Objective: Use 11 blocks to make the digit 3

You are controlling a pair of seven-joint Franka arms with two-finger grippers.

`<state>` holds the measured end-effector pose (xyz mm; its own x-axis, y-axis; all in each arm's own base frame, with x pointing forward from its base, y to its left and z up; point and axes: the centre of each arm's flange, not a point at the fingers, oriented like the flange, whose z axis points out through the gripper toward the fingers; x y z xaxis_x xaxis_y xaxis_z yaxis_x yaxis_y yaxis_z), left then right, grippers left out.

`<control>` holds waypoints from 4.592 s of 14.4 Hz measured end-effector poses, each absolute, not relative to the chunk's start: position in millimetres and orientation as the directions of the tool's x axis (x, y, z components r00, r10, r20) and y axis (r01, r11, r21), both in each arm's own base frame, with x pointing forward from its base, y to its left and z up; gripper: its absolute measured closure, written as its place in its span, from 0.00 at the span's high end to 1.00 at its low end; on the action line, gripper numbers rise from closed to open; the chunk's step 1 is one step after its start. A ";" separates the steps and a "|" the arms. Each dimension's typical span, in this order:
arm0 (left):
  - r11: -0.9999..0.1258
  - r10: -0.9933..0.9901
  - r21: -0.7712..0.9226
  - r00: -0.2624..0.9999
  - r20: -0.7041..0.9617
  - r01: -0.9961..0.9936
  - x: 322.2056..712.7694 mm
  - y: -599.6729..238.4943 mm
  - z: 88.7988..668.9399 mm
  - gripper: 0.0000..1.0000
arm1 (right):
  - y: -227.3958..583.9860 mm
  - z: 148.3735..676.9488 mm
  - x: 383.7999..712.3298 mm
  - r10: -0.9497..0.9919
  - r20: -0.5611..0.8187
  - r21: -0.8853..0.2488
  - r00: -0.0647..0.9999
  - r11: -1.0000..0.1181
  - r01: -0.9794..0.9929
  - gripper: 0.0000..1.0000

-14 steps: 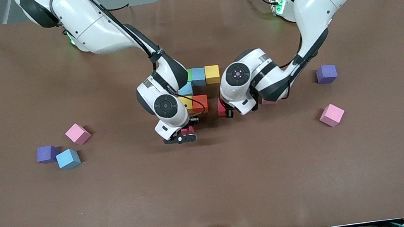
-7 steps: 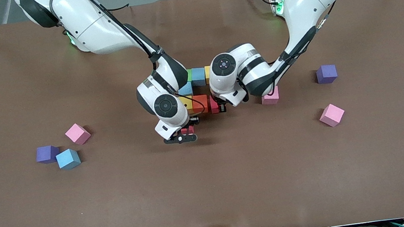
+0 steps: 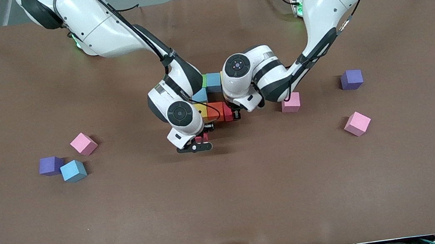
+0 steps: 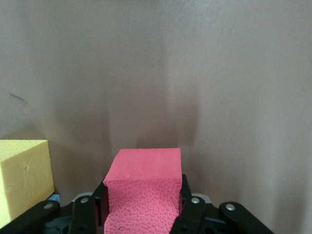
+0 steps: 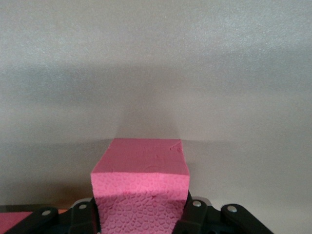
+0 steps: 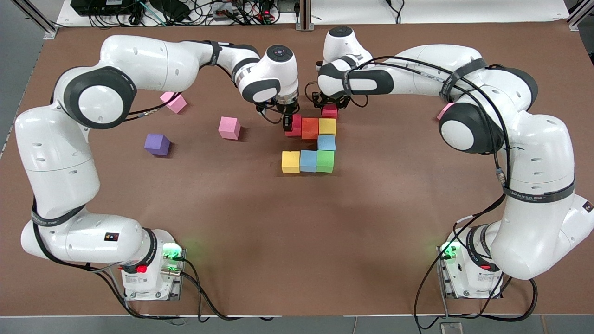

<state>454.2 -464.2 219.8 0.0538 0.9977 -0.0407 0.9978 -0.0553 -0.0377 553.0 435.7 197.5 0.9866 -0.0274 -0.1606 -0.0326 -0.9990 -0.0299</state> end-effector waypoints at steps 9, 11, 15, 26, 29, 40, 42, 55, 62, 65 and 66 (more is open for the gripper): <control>-0.062 0.998 -0.039 0.061 -0.032 0.997 449.3 -465.0 214.0 0.55 | 437.5 197.4 551.0 -0.024 -0.165 -0.029 0.986 -0.999 -0.029 0.56; -0.063 0.998 -0.043 0.061 -0.031 0.997 448.5 -464.8 212.0 0.55 | 437.6 197.4 550.9 -0.023 -0.165 -0.029 0.986 -0.999 -0.029 0.56; -0.062 0.998 -0.048 0.061 -0.032 0.997 448.0 -464.6 209.0 0.55 | 437.7 197.5 550.8 -0.022 -0.165 -0.029 0.986 -0.999 -0.027 0.56; -0.061 0.998 -0.034 0.060 -0.030 0.998 452.3 -463.8 213.4 1.00 | 437.8 197.4 550.1 0.007 -0.167 -0.032 0.986 -0.999 0.002 0.56; -0.076 0.997 -0.008 0.076 -0.007 0.997 457.7 -461.5 248.1 1.00 | 438.9 197.4 549.0 0.011 -0.169 -0.033 0.986 -0.999 0.006 0.56; -0.330 0.940 -0.080 0.335 0.063 0.941 524.9 -293.4 338.8 1.00 | 441.5 197.3 545.9 0.029 -0.175 -0.035 0.984 -0.999 0.024 0.56; -0.432 0.894 -0.099 0.441 0.086 0.896 528.5 -263.3 327.0 1.00 | 441.5 197.3 545.7 0.034 -0.176 -0.035 0.984 -0.999 0.028 0.56; -0.999 0.020 -0.039 0.998 -0.059 0.017 503.3 -246.1 253.2 1.00 | 440.4 192.9 539.7 0.040 -0.205 -0.019 0.978 -0.999 0.037 1.00; -1.000 -0.013 -0.020 0.996 -0.093 -0.015 495.9 -238.8 221.1 1.00 | 445.1 237.8 547.2 0.034 -0.196 -0.045 0.980 -0.999 0.026 1.00; -0.999 -0.028 -0.022 0.993 -0.110 -0.031 488.2 -247.0 213.1 1.00 | 443.6 278.5 556.9 0.009 -0.229 -0.075 0.973 -0.997 -0.009 1.00; -0.999 -0.033 -0.021 0.993 -0.117 -0.035 485.6 -248.4 210.3 0.99 | 441.0 293.6 562.6 0.003 -0.224 -0.086 0.975 -0.996 -0.017 1.00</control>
